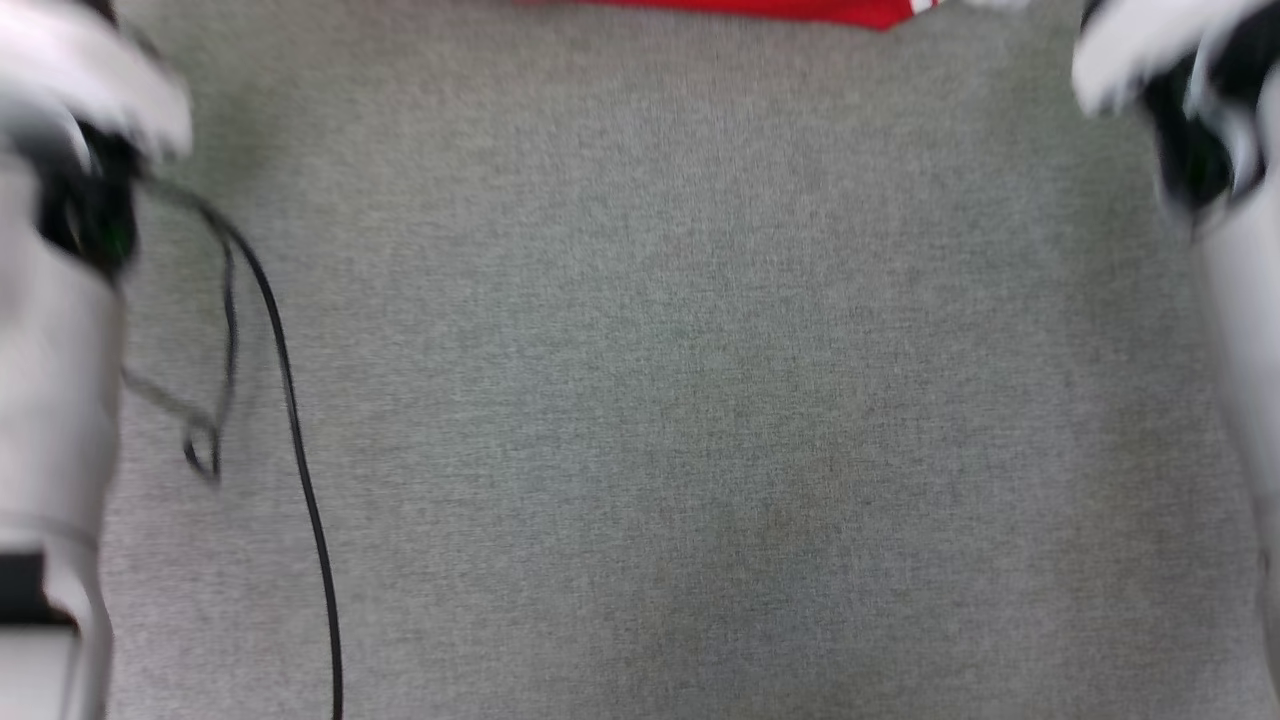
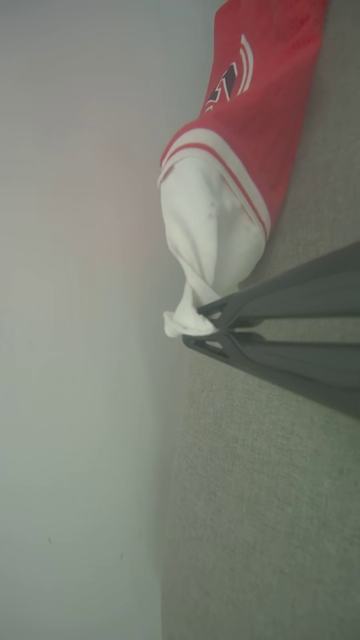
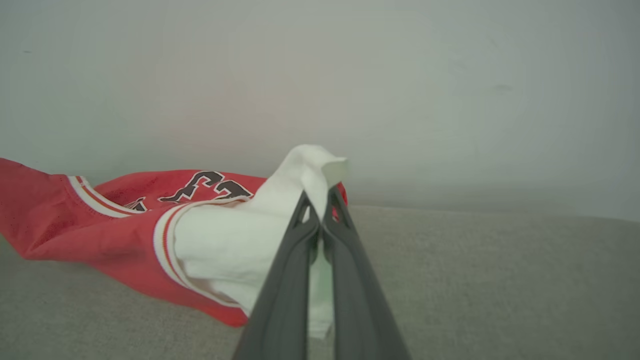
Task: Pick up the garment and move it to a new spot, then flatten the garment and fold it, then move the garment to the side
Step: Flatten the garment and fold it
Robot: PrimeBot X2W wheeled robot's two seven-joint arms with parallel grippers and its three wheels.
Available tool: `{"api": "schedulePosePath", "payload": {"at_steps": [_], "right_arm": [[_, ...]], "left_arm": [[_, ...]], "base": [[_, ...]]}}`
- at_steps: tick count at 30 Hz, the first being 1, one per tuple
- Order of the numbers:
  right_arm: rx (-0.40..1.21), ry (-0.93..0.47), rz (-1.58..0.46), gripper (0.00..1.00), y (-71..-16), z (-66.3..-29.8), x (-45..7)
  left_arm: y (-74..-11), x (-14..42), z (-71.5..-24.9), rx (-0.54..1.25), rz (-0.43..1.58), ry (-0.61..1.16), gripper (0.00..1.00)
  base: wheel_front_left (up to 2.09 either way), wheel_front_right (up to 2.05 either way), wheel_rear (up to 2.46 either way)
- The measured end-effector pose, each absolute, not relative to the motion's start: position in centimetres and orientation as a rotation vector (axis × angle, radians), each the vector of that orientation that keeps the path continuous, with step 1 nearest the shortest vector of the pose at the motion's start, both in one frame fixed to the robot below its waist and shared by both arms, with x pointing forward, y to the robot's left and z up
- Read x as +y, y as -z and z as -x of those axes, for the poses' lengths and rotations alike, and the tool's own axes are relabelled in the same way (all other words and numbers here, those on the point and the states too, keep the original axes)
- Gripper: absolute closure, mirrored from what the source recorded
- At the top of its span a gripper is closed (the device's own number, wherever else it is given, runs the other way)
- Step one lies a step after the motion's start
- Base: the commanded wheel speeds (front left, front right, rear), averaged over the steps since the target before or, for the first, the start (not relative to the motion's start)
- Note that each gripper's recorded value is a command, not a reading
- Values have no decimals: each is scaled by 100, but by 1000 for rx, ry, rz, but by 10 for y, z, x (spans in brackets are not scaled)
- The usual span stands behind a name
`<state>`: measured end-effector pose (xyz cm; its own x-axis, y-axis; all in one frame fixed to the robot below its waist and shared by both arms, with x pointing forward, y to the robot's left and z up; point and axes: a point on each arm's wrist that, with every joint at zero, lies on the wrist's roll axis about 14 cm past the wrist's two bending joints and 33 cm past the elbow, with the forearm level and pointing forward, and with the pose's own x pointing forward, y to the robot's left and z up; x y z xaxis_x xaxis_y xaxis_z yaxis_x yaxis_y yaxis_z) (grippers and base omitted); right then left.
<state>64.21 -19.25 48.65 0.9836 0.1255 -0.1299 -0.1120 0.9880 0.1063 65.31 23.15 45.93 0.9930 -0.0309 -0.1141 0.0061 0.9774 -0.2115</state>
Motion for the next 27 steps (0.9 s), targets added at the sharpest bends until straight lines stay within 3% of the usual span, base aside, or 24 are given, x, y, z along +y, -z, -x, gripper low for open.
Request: {"api": "schedulePosePath", "payload": {"at_steps": [9,27], "right_arm": [[312,-82,-158,100,-418,-544,-217],[396,-5,-267,100,-407,-395,-230]], "left_arm": [[-409,252,-557,244,238,-38,100],[-414,276,-399,251,231,-168,100]], "base": [[0,0,0],[0,0,0]]}}
